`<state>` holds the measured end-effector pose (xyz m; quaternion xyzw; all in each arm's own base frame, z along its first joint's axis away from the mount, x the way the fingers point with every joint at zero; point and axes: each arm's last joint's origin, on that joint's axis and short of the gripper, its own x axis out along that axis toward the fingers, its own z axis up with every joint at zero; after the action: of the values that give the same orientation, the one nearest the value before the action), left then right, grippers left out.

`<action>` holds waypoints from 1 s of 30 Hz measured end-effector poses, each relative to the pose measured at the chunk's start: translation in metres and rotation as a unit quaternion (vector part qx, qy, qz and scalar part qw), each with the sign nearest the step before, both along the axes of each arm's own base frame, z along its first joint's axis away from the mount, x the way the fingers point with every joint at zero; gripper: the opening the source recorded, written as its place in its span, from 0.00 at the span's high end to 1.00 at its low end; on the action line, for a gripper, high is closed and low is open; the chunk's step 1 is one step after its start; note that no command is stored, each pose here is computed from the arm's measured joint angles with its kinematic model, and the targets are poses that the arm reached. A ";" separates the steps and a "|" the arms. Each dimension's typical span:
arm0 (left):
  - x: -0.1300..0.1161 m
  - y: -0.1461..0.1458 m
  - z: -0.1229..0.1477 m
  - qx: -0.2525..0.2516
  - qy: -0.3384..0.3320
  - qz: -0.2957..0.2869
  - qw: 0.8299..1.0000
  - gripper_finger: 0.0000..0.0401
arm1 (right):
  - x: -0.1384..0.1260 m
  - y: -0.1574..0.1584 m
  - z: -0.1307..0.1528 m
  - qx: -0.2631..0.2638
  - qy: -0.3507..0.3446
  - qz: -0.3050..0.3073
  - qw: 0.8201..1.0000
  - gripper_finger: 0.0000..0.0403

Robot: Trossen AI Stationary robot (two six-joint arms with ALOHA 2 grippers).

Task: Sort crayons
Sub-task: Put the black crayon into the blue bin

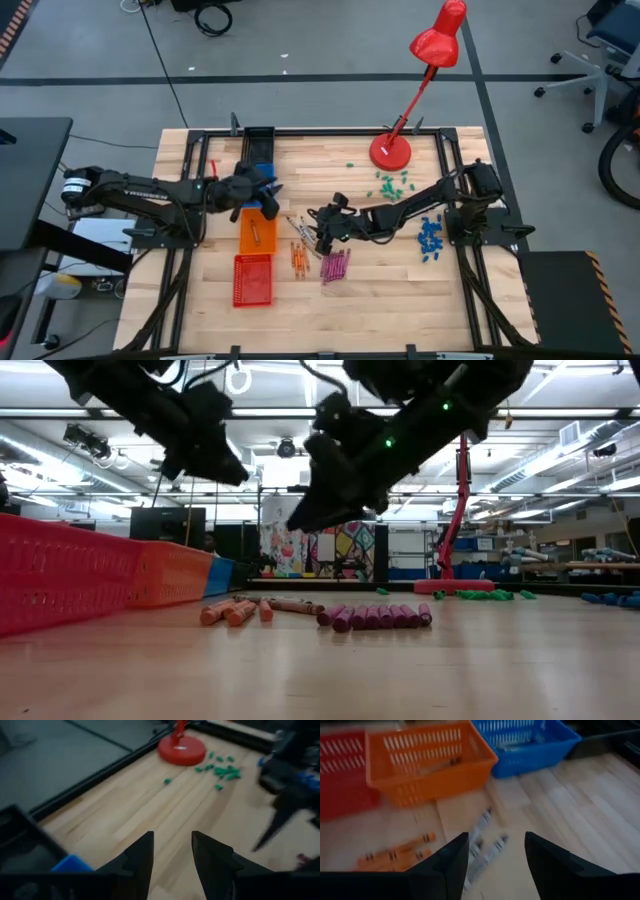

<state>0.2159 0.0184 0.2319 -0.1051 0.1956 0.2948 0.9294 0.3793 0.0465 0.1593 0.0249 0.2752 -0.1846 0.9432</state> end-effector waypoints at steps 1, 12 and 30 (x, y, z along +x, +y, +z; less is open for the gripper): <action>0.001 -0.002 0.001 0.004 -0.006 -0.006 1.000 0.64 | -0.001 -0.001 -0.002 0.001 0.008 -0.003 1.000 0.51; 0.007 -0.016 0.013 0.033 -0.057 -0.051 0.997 0.64 | 0.014 -0.003 -0.026 0.030 0.026 -0.002 0.999 0.51; 0.007 -0.017 0.013 0.032 -0.062 -0.054 0.996 0.64 | 0.024 -0.004 -0.051 0.029 0.072 0.001 0.997 0.51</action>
<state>0.2234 0.0009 0.2454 -0.0829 0.1334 0.2431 0.9572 0.4033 0.0428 0.1080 0.0386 0.3476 -0.1767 0.9200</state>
